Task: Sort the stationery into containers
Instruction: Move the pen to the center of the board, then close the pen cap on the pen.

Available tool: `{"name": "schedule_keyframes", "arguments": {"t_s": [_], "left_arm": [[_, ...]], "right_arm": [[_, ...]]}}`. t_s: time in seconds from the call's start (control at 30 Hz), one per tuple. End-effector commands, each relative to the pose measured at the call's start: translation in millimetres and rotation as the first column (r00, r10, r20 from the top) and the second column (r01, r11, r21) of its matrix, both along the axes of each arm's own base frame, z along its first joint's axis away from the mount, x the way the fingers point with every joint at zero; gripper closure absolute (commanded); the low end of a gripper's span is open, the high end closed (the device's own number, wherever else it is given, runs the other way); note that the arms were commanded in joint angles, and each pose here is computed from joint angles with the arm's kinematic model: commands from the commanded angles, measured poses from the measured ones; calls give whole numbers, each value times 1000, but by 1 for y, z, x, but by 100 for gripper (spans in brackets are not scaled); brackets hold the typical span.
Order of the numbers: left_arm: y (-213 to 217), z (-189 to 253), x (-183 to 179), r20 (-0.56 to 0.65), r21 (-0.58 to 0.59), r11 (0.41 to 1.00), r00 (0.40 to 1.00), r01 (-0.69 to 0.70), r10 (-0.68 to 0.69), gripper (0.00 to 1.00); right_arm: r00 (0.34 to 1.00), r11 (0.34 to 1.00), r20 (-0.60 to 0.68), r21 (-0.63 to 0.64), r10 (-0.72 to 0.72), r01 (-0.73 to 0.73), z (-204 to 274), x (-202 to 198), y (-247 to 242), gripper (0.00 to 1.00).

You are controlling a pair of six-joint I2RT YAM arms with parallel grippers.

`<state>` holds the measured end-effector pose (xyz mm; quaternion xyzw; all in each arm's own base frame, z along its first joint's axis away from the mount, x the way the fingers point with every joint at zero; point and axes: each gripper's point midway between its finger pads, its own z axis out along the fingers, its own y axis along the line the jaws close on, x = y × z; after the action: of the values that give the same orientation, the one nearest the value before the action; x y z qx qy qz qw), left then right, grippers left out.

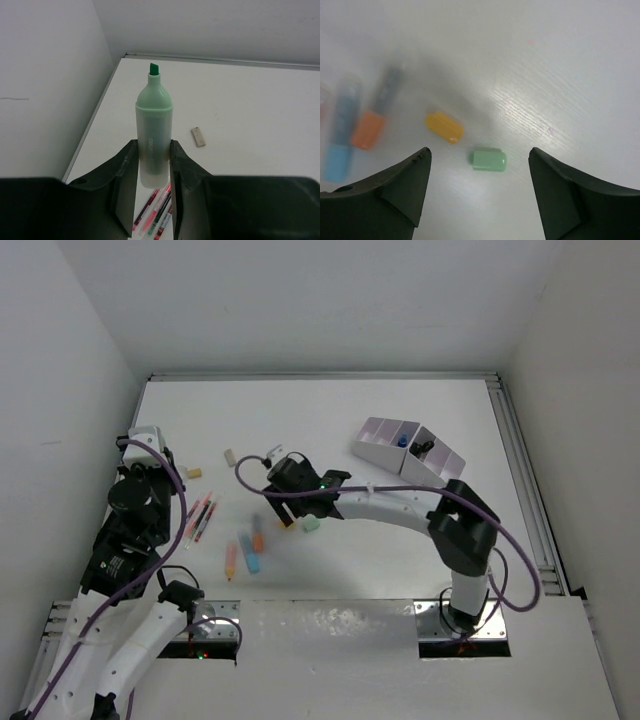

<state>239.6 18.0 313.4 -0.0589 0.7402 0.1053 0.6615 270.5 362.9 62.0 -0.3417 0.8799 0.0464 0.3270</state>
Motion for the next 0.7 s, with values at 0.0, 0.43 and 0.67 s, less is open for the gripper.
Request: {"name": "schedule_keyframes", "arguments": {"t_s": [0.0,0.43,0.67], "left_arm": [[6,11,1,53,-18,999,998,-28,29,100],[9,6,-2,41,-31,999,998,-37,38,100],[9,-2,-4,22,-31,999,999,-34,34,100]], "right_arm": [[942,889,-28,325,-334,324,63,11,5,23],[367,240,-425,324,-827,915,36,20,-44,31],[369,307,-428,208,-825,929,-9,6,-43,38]]}}
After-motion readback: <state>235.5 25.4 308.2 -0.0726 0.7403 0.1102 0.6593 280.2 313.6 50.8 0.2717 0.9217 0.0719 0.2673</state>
